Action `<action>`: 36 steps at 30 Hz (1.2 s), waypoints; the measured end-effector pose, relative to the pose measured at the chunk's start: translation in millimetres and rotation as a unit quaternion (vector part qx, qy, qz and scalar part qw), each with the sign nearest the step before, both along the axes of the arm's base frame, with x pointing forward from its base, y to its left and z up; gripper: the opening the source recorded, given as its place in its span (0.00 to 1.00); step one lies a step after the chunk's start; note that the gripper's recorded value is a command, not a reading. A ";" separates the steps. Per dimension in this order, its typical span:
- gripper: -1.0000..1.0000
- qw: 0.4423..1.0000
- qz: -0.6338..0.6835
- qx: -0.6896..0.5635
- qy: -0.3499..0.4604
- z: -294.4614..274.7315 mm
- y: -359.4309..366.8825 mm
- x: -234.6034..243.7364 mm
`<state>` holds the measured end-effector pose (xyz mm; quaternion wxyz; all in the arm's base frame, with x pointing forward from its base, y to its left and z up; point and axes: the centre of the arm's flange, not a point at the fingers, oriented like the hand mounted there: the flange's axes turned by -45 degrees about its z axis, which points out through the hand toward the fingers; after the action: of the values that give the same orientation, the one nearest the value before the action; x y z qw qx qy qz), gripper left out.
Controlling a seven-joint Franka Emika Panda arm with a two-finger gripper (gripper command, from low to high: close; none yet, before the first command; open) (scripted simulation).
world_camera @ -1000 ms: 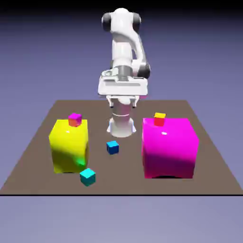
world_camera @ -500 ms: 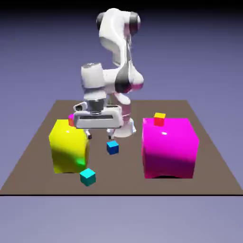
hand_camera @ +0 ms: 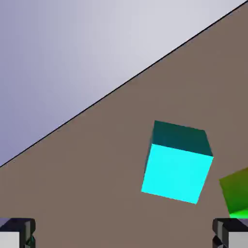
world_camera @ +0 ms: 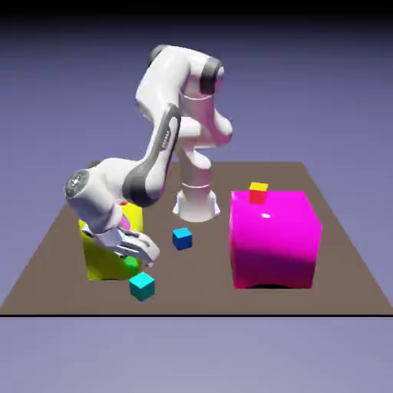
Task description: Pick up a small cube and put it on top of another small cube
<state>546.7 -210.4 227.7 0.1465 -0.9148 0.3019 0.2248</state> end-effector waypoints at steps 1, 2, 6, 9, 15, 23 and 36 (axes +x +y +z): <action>0.50 1.000 -0.005 0.007 0.015 -7.3 -4.5 1.1; 0.50 0.999 -0.010 0.015 0.031 -14.6 -8.6 2.1; 0.50 0.995 -0.025 0.043 0.090 -42.7 -22.3 5.2; 0.50 0.988 -0.033 0.063 0.134 -63.2 -29.1 6.5; 0.50 0.974 -0.036 0.093 0.203 -95.6 -33.0 7.0; 0.00 0.974 -0.037 0.094 0.202 -134.4 -10.2 -15.0; 0.00 0.980 0.046 0.071 0.181 -68.4 4.4 -17.8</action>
<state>528.9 -206.0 159.3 0.1441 -0.8590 0.2646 0.4139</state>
